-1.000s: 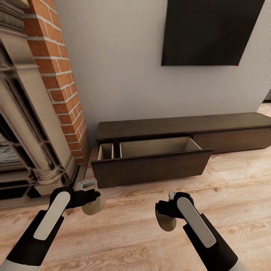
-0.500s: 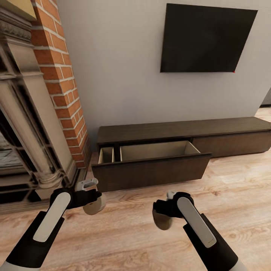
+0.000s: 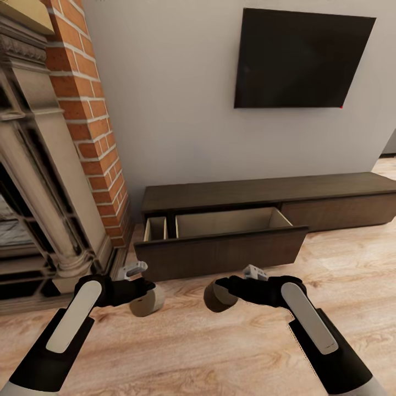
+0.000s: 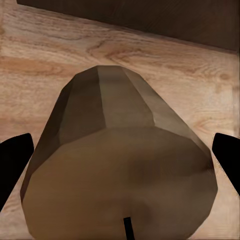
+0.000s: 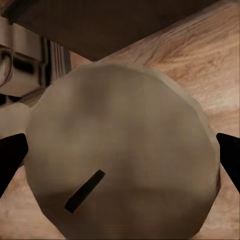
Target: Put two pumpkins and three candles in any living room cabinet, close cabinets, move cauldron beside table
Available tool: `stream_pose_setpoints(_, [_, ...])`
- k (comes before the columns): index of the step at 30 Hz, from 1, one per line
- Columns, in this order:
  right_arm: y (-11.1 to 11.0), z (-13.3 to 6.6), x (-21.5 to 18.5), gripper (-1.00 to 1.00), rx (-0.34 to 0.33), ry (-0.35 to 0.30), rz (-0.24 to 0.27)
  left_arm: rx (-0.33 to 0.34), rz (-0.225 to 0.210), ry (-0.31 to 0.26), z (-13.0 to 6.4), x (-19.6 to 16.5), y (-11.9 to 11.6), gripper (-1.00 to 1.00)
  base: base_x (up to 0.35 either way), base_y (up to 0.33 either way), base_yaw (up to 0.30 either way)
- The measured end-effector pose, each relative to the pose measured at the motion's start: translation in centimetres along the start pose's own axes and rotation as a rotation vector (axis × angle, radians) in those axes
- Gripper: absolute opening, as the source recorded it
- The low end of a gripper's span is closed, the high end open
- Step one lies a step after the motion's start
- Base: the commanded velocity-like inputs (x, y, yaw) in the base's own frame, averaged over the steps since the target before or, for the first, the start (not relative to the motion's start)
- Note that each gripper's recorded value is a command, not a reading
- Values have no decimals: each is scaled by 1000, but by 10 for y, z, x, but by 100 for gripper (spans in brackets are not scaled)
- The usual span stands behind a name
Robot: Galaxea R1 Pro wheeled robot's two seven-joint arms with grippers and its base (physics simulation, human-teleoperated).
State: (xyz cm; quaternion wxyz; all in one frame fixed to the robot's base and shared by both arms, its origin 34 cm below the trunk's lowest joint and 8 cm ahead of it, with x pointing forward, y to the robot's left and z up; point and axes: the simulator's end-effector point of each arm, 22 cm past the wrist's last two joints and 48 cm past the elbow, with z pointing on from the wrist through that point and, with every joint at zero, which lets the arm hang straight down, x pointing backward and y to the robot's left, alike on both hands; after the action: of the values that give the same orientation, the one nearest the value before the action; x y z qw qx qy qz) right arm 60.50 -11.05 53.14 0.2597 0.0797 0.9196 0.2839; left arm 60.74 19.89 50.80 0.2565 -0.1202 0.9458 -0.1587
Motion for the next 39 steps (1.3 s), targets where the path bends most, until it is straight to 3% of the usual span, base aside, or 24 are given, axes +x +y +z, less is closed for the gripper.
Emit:
stream_pose_setpoints(6, [8, -11, -13, -100, -30, -8, 1, 9, 5, 5, -9, -7, -10, -100, 0, 0, 0])
stream_pose_setpoints(14, [14, -24, -32, -100, -29, -23, 19, 9, 7, 2, -22, -20, -17, -100, -189, 0, 0])
stream_pose_setpoints(39, [41, -48, -62, -100, -27, -6, 31, 4, 1, 17, -53, -51, -35, -100, -4, 0, 0])
